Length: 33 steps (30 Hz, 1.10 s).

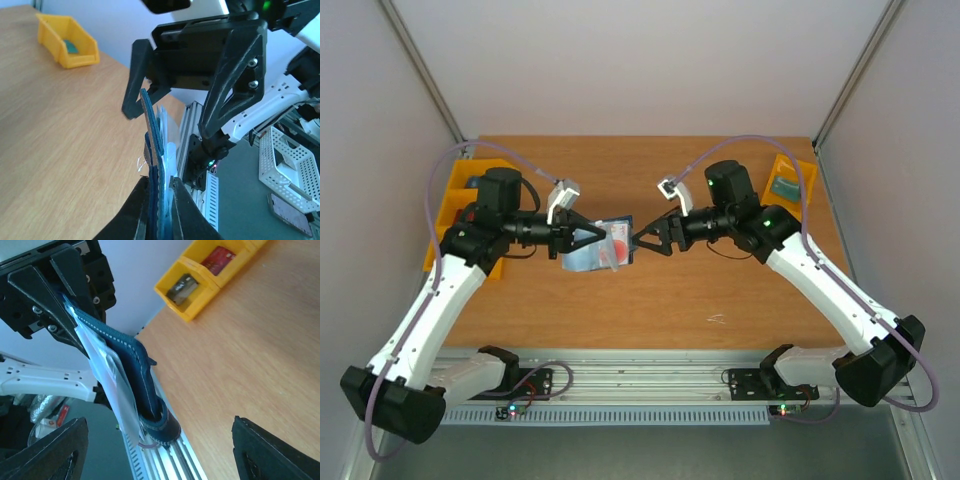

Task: Take the credit cards out of the card holder

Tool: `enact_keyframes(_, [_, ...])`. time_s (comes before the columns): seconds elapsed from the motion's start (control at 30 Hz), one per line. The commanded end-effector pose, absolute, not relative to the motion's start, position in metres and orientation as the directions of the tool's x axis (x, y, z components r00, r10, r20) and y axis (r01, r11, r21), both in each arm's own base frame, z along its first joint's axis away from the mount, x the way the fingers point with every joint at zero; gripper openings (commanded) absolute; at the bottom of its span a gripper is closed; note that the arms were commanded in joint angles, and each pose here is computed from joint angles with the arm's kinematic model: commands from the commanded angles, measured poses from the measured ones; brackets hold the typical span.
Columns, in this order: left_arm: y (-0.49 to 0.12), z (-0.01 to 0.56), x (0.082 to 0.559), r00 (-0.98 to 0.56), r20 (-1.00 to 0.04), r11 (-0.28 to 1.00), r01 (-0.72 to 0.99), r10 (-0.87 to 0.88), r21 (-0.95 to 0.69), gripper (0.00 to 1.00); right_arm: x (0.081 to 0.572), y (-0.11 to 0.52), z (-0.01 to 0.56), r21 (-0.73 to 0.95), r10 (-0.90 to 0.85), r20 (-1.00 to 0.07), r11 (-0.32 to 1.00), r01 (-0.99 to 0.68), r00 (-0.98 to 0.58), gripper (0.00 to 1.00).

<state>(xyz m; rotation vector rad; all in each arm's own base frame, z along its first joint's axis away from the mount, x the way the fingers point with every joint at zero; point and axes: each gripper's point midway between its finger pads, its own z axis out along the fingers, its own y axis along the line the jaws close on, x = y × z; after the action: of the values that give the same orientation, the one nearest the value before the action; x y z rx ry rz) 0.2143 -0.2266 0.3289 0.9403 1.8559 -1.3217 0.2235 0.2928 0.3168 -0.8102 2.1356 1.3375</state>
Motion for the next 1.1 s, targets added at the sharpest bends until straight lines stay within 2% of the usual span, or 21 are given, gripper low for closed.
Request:
enact_keyframes(0.0, [-0.230, 0.358, 0.201, -0.463, -0.877, 0.171, 0.881, 0.131, -0.440, 0.00, 0.210, 0.312, 0.351, 0.567, -0.214, -0.754, 0.267, -0.780, -0.621, 0.78])
enact_keyframes(0.1, [-0.231, 0.365, 0.193, -0.468, -0.877, 0.153, 0.880, 0.113, -0.450, 0.00, 0.211, 0.316, 0.357, 0.574, -0.195, -0.760, 0.249, -0.780, -0.621, 0.67])
enact_keyframes(0.33, [-0.232, 0.366, 0.188, -0.457, -0.882, 0.137, 0.887, 0.116, -0.441, 0.00, 0.207, 0.324, 0.362, 0.604, -0.198, -0.749, 0.187, -0.775, -0.632, 0.21])
enact_keyframes(0.4, [-0.232, 0.366, 0.189, -0.449, -0.887, 0.138, 0.891, 0.111, -0.433, 0.00, 0.202, 0.326, 0.367, 0.613, -0.199, -0.750, 0.147, -0.776, -0.631, 0.18])
enact_keyframes(0.47, [-0.233, 0.366, 0.193, -0.448, -0.889, 0.150, 0.889, 0.099, -0.432, 0.00, 0.197, 0.328, 0.370, 0.627, -0.208, -0.745, 0.104, -0.772, -0.634, 0.25])
enact_keyframes(0.53, [-0.233, 0.364, 0.196, -0.456, -0.885, 0.157, 0.884, 0.091, -0.439, 0.00, 0.197, 0.330, 0.369, 0.637, -0.221, -0.736, 0.096, -0.765, -0.640, 0.26])
enact_keyframes(0.67, [-0.234, 0.366, 0.197, -0.469, -0.880, 0.156, 0.878, 0.081, -0.453, 0.00, 0.195, 0.330, 0.371, 0.632, -0.219, -0.742, 0.084, -0.770, -0.633, 0.19])
enact_keyframes(0.77, [-0.234, 0.365, 0.198, -0.472, -0.878, 0.160, 0.875, 0.080, -0.456, 0.00, 0.193, 0.330, 0.372, 0.631, -0.220, -0.744, 0.079, -0.772, -0.631, 0.03])
enact_keyframes(0.87, [-0.233, 0.360, 0.204, -0.481, -0.874, 0.198, 0.866, 0.076, -0.459, 0.01, 0.191, 0.328, 0.374, 0.622, -0.217, -0.753, 0.074, -0.780, -0.621, 0.01])
enact_keyframes(0.9, [-0.231, 0.356, 0.209, -0.487, -0.871, 0.240, 0.856, 0.073, -0.458, 0.12, 0.191, 0.327, 0.374, 0.616, -0.214, -0.757, 0.083, -0.783, -0.618, 0.01])
enact_keyframes(0.97, [-0.224, 0.345, 0.222, -0.505, -0.860, 0.344, 0.823, 0.075, -0.453, 0.42, 0.197, 0.322, 0.369, 0.596, -0.209, -0.760, 0.151, -0.788, -0.615, 0.01])
enact_keyframes(1.0, [-0.219, 0.335, 0.227, -0.522, -0.848, 0.406, 0.797, 0.089, -0.448, 0.53, 0.199, 0.318, 0.366, 0.588, -0.213, -0.758, 0.187, -0.787, -0.616, 0.01])
enact_keyframes(1.07, [-0.204, 0.319, 0.244, -0.504, -0.855, 0.547, 0.754, 0.125, -0.365, 0.62, 0.203, 0.311, 0.356, 0.574, -0.229, -0.742, 0.266, -0.774, -0.630, 0.01])
